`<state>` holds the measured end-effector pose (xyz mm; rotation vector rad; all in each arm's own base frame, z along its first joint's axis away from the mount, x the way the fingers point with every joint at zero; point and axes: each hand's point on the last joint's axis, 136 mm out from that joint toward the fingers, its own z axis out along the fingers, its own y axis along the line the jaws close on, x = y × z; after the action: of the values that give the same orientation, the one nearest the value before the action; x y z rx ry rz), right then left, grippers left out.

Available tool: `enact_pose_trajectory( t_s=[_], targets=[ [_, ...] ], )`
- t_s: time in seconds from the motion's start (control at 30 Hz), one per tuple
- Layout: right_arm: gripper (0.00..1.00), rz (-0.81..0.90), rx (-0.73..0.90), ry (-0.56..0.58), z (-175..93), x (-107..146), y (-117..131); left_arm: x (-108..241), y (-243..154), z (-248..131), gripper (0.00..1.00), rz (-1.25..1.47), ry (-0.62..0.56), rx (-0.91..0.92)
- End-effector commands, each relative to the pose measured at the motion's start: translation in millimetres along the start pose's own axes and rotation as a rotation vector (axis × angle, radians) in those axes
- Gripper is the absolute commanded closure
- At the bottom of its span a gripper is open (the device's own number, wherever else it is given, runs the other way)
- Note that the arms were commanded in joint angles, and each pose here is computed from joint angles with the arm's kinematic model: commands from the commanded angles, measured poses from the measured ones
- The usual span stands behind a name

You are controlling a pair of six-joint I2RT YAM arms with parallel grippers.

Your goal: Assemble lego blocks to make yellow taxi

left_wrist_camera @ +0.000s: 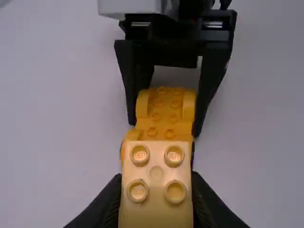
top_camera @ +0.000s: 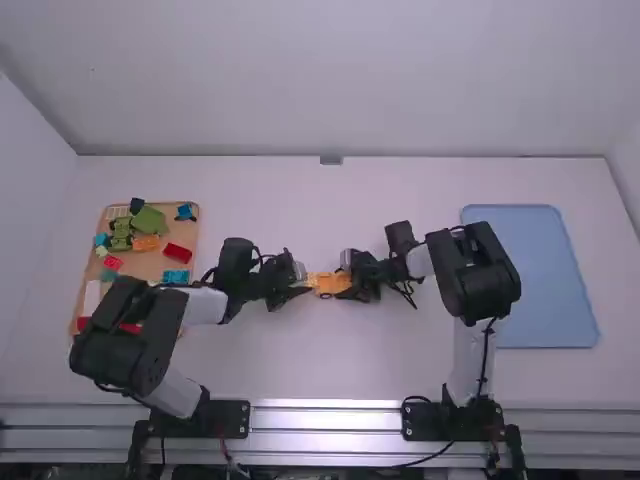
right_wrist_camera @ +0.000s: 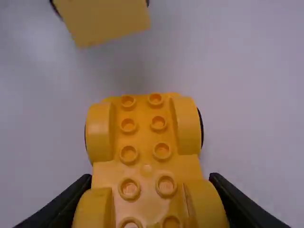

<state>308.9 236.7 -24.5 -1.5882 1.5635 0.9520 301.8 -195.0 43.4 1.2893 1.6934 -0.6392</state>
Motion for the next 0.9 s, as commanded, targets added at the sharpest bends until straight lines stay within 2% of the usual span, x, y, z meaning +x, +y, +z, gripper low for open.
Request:
enact_pose_trajectory(
  t_s=[0.0,0.1,0.27,0.43,0.87],
  targets=[
    [0.48,0.081,0.045,0.02,1,4,-10,-21,12,11,0.98,0.02,-0.046,0.029],
    [0.46,0.085,0.07,0.026,1,4,-16,-26,21,17,0.98,0.006,-0.03,0.056],
    [0.43,0.046,-0.008,0.058,11,8,7,-15,10,16,0.96,0.096,0.07,0.174],
    [0.42,0.04,-0.041,0.066,18,6,16,-14,6,14,0.98,0.112,0.083,0.202],
    [0.42,0.018,-0.031,0.057,19,2,12,15,-4,32,0.98,0.134,0.263,0.178]
  ],
)
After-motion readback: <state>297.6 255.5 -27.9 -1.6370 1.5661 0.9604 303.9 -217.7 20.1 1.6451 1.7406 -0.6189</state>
